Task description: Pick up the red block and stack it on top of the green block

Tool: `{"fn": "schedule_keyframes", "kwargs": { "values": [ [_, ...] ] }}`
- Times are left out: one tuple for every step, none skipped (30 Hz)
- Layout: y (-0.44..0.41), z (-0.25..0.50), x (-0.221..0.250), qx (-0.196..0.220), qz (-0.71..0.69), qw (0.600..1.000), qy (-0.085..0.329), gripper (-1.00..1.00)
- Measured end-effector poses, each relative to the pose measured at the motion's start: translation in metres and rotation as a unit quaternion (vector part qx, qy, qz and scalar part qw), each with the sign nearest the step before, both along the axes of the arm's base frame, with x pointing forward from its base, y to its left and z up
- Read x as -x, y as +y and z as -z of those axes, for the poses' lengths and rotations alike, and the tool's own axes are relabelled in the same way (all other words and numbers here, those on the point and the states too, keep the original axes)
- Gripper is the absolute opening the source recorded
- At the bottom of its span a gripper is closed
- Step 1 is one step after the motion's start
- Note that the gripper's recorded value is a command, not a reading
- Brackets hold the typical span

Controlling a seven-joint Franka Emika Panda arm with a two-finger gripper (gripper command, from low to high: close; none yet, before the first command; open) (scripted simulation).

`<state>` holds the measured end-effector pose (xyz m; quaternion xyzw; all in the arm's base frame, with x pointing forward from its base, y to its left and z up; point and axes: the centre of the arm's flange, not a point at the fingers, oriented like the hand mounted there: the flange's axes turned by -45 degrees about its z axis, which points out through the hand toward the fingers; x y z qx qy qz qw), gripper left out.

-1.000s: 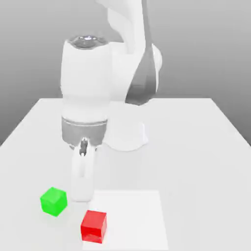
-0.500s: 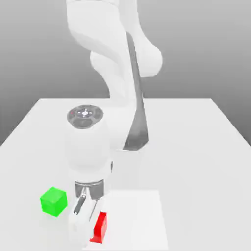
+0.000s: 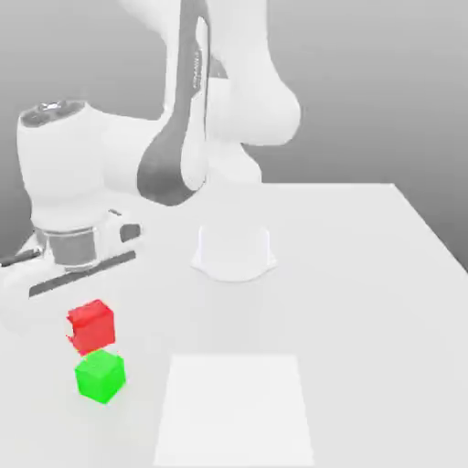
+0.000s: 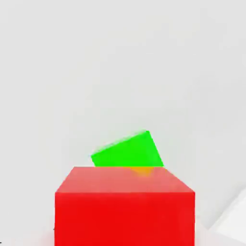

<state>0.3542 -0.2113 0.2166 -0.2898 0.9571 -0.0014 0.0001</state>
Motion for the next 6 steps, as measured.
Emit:
{"fn": "schedule_keyframes", "kwargs": {
  "values": [
    [0.005, 0.010, -0.002, 0.000, -0.005, 1.000, 0.000, -1.00],
    [0.008, 0.021, -0.003, 0.000, -0.007, 1.000, 0.000, -1.00],
    [0.010, 0.030, -0.003, -0.001, -0.008, 1.000, 0.000, 1.00],
    [0.010, 0.030, -0.003, -0.001, -0.008, 1.000, 0.000, 1.00],
    [0.010, 0.030, -0.003, -0.001, -0.008, 1.000, 0.000, 1.00],
    [0.010, 0.030, -0.003, -0.001, -0.008, 1.000, 0.000, 1.00]
  ]
}}
